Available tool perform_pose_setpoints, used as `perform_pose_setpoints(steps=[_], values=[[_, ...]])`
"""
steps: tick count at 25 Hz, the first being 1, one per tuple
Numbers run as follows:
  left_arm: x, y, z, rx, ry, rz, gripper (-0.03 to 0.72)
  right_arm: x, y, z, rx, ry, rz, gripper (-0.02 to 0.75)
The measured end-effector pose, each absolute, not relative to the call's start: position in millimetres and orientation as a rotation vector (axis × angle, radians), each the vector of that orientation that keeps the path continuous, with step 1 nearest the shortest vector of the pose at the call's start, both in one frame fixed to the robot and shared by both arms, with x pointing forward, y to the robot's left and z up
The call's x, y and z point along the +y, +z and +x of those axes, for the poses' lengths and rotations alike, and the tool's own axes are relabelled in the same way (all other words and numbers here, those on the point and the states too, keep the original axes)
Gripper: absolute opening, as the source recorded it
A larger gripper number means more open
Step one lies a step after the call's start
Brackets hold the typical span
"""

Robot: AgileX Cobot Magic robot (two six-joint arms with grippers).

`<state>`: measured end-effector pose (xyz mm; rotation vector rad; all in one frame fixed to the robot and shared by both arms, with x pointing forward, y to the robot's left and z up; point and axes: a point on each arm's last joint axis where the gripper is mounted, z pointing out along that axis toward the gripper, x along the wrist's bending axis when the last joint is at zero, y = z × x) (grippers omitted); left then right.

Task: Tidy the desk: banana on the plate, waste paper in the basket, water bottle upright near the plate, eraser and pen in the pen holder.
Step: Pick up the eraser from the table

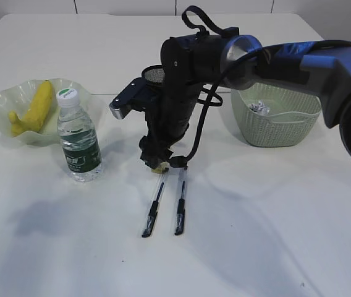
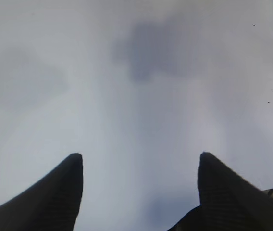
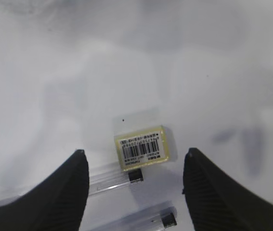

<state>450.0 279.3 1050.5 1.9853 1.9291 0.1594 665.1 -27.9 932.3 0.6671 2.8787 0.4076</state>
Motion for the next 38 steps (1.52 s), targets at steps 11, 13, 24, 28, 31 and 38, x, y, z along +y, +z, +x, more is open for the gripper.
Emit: perform_pose_setpoints(steps=[11, 13, 24, 28, 31, 38], values=[[279, 1050, 450, 1.901, 0.167, 2.013, 0.521, -32, 932, 668, 2.873, 0.321, 0.471, 0.456], [279, 1050, 450, 1.901, 0.167, 2.014, 0.520, -33, 932, 668, 2.870, 0.316, 0.459, 0.456], [279, 1051, 452, 1.879, 0.192, 2.016, 0.516, -30, 933, 669, 2.868, 0.353, 0.371, 0.454], [279, 1051, 452, 1.878, 0.193, 2.015, 0.516, -27, 927, 669, 2.883, 0.377, 0.390, 0.447], [279, 1051, 452, 1.878, 0.193, 2.015, 0.516, -27, 921, 669, 2.897, 0.372, 0.394, 0.446], [279, 1051, 452, 1.878, 0.191, 2.013, 0.516, -26, 919, 669, 2.898, 0.386, 0.401, 0.445]])
